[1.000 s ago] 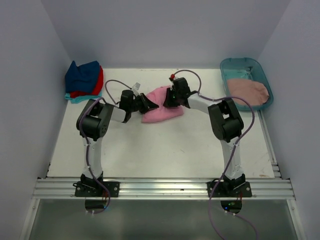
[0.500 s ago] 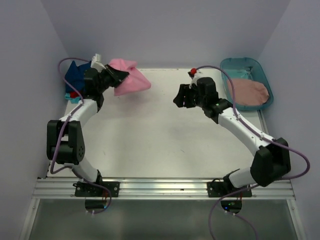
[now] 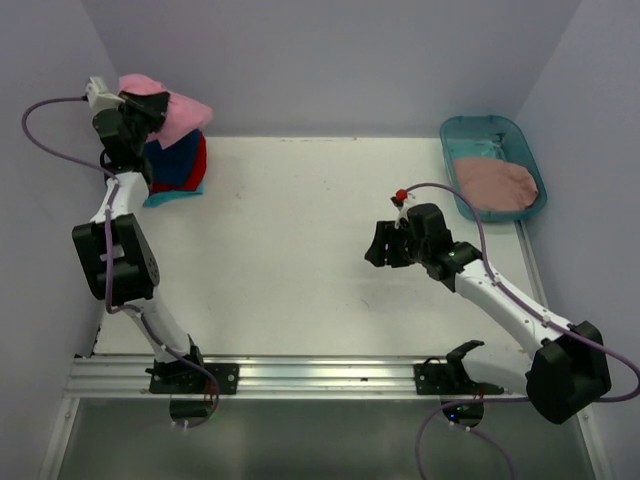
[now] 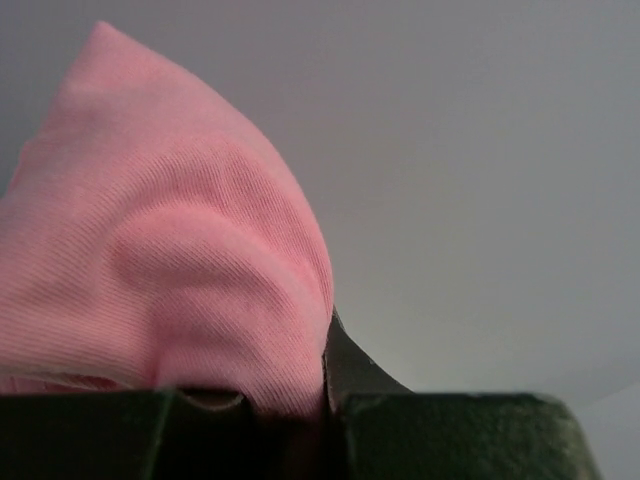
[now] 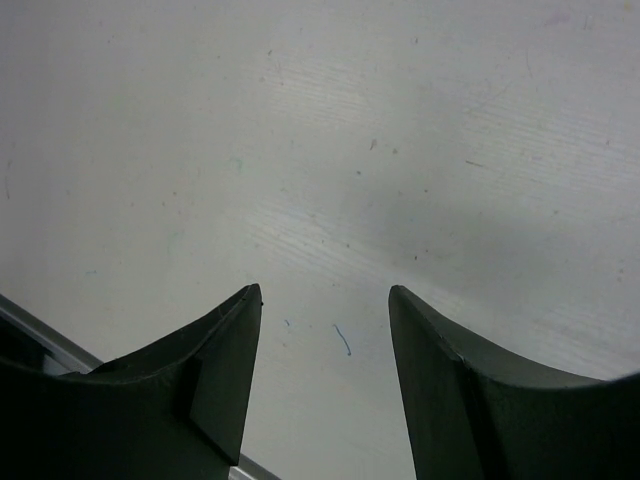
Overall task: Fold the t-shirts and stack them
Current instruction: Put the neatly folded tshirt into the corner of the board with the left arm
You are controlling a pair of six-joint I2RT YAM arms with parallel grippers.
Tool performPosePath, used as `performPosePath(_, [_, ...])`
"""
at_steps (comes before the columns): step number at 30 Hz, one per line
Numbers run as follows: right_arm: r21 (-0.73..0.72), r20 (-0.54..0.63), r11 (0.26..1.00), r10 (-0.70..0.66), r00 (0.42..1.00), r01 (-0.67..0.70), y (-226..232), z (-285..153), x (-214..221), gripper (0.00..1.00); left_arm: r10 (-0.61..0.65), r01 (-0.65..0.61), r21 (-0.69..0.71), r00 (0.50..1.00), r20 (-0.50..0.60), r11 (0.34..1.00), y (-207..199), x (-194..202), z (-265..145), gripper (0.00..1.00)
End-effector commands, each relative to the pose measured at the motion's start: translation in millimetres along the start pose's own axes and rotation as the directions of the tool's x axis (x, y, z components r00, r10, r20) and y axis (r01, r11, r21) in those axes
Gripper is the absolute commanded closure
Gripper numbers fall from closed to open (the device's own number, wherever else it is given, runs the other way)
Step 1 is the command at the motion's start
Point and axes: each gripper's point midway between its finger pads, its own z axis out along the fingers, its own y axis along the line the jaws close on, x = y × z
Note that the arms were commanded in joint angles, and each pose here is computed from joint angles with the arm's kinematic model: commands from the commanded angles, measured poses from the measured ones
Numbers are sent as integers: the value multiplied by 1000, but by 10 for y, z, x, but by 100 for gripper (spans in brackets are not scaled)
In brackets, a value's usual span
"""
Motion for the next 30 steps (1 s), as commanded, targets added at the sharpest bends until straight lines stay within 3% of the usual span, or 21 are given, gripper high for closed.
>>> performPosePath(1, [-44,-17,999,18,1000,-19,118,-118,89,42,47,-118,239,958,284,964,-687,-892,205,100])
performPosePath(4, [-11,-18,1000,-2,1000,2,99,-200,60,42,5,-79,248,959,284,966,-488,-859,422,100])
performPosePath(6, [-20,-7,1000,-14,1000,13,148,-265,-5,42,0,-46,178,968,253,983,-53,-634,611,100])
performPosePath(9, [-18,-19,1000,-22,1000,22,168,-383,-2,42,9,4,-81,988,155,997,990,-82,725,100])
performPosePath(12, [-15,-6,999,-38,999,38,186,-518,-31,42,-3,28,-321,997,78,947,1918,470,535,100])
performPosePath(15, [-21,13,999,-39,999,40,207,-613,-59,42,-87,104,-412,994,59,905,2397,832,290,100])
performPosePath(21, [-26,5,999,-24,1000,24,201,-608,-1,42,-113,111,-452,993,23,885,2506,905,214,100])
performPosePath(28, [-25,-9,999,-26,1000,26,151,-551,105,41,-79,90,-443,996,42,892,2213,455,251,100])
performPosePath(29, [-21,-12,999,-26,1000,25,139,-543,116,41,-96,104,-447,995,41,888,2196,428,205,97])
performPosePath(30, [-22,-13,999,-30,999,29,141,-543,119,39,-109,117,-444,993,43,888,2139,388,167,87])
